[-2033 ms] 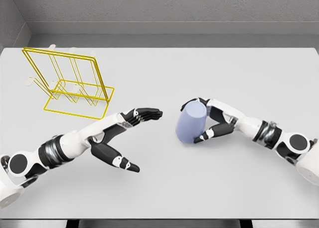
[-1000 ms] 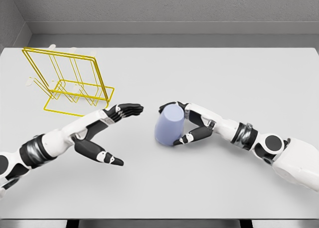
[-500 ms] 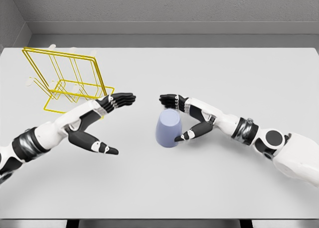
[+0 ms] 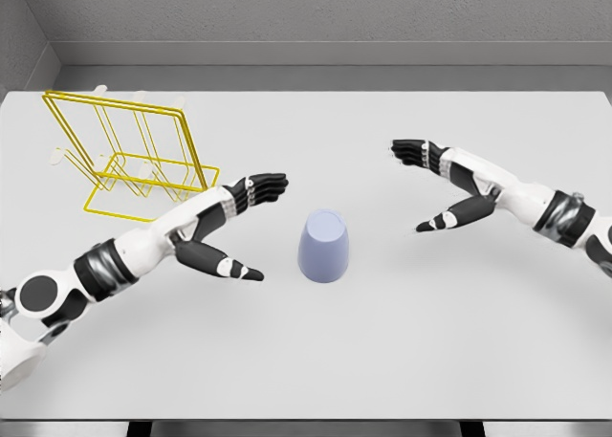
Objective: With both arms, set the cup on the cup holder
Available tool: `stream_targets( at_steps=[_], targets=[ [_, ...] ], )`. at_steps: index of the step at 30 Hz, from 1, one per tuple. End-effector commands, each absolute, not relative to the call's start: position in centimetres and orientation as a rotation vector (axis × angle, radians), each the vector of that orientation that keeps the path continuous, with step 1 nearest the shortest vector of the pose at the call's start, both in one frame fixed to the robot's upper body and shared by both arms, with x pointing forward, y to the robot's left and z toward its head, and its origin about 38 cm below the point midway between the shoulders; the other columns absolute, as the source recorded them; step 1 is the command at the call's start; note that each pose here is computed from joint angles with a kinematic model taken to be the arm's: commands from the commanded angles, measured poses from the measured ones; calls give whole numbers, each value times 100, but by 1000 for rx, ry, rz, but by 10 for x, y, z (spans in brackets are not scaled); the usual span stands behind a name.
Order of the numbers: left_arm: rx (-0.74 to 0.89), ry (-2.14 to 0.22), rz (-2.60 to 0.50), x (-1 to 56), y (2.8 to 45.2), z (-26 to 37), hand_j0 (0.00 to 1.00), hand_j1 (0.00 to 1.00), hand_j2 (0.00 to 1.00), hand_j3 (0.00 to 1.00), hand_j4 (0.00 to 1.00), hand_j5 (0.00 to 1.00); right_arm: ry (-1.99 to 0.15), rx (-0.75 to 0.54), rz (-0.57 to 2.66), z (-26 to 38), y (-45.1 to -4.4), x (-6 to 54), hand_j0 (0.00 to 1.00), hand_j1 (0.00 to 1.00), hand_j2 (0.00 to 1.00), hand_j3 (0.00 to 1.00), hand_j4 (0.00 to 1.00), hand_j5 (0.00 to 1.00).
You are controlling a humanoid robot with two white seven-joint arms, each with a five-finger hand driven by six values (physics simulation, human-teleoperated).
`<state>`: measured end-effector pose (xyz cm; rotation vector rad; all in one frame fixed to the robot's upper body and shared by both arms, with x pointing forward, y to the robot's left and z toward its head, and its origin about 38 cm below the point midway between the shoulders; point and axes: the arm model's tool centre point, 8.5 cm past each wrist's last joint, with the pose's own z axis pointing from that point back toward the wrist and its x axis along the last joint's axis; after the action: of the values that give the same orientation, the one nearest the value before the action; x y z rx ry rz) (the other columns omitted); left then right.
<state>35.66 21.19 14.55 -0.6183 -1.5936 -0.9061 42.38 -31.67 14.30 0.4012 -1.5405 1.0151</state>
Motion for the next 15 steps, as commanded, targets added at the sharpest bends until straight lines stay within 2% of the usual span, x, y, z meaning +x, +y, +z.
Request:
stream_targets(
  at_steps=[1, 4, 7, 11, 15],
  targets=[
    [-565, -1575, -863, 369, 211, 140, 100, 100, 100, 100, 100, 100, -1520, 320, 1007, 152, -352, 418, 100, 100, 100, 100, 100, 100],
    [-566, -1575, -839, 378, 193, 122, 100, 100, 100, 100, 100, 100, -1501, 258, 1017, 161, -378, 413, 100, 100, 100, 100, 100, 100],
    [-576, -1560, -833, 376, 185, 113, 100, 100, 100, 100, 100, 100, -1428, 174, 1238, 155, -380, 404, 100, 100, 100, 100, 100, 100],
    [-590, -1552, -828, 373, 186, 111, 100, 100, 100, 100, 100, 100, -1425, 40, 1223, 173, -415, 419, 100, 100, 100, 100, 100, 100],
    [-608, -1542, -803, 372, 188, 111, 100, 100, 100, 100, 100, 100, -1447, 19, 1234, 185, -415, 426, 100, 100, 100, 100, 100, 100]
  ],
)
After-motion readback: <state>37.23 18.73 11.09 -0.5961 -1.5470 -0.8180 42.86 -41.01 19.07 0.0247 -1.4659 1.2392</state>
